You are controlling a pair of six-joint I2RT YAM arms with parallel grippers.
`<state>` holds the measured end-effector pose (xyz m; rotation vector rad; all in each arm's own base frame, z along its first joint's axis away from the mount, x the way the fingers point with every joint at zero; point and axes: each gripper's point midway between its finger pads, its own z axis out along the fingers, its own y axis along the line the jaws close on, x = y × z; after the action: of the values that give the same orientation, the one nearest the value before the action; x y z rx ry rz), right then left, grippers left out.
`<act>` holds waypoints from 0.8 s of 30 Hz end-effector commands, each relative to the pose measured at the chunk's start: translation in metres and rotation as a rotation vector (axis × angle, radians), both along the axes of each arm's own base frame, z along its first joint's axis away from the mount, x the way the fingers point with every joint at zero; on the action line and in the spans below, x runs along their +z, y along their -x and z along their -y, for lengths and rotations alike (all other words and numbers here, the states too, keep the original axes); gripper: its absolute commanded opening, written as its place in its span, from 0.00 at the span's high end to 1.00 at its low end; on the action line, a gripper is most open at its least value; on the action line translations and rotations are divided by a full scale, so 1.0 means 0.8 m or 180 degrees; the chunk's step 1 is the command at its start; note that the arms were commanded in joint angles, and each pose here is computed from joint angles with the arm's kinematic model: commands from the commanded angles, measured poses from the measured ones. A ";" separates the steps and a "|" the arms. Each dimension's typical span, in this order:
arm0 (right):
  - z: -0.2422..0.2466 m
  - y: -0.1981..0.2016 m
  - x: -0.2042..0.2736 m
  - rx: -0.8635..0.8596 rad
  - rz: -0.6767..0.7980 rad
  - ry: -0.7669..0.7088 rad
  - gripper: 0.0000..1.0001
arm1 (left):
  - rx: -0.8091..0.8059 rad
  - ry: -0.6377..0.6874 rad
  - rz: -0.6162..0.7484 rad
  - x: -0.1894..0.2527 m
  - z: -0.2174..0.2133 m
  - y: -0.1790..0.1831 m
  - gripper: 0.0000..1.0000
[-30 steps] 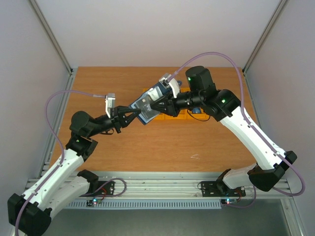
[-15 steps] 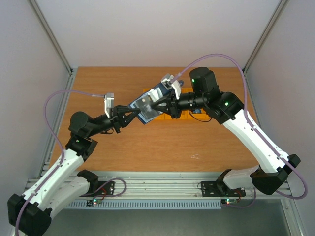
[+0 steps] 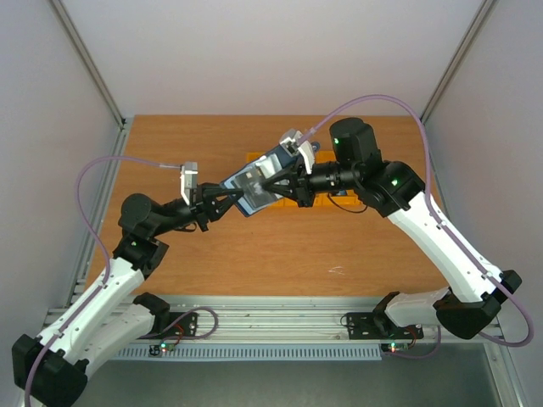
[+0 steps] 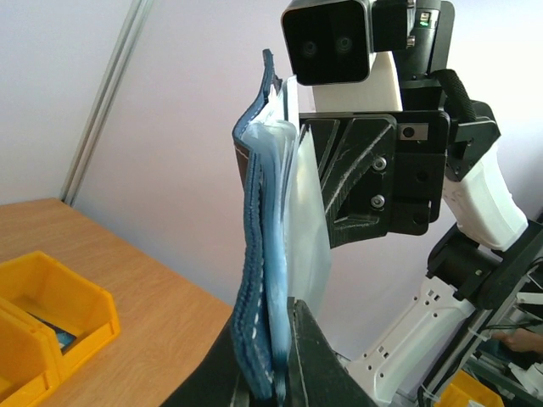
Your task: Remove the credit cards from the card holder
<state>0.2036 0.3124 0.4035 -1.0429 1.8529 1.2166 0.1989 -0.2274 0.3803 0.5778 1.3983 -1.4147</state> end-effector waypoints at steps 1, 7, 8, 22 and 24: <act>0.030 0.005 0.020 -0.0150 0.0202 -0.0032 0.99 | 0.0023 0.0000 0.0177 0.012 -0.002 0.005 1.00; 0.045 0.007 0.015 -0.0259 0.0227 0.0074 0.99 | 0.0037 -0.0044 0.0169 0.007 -0.001 0.003 1.00; 0.044 0.007 0.015 -0.0248 0.0213 0.0077 0.99 | 0.0029 -0.0048 0.0167 0.006 -0.001 0.003 1.00; 0.105 -0.080 0.034 -0.1536 -0.0075 -0.0084 0.99 | 0.2770 -0.0644 -0.0998 -0.093 -0.130 -0.122 1.00; 0.104 -0.107 0.014 -0.1756 -0.0278 0.0018 0.99 | 0.2970 -0.0789 -0.0861 -0.091 -0.144 -0.122 1.00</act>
<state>0.2463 0.2352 0.4284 -0.6703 1.9107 0.9911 0.2784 -0.1714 0.3066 0.0310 1.7468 -0.9628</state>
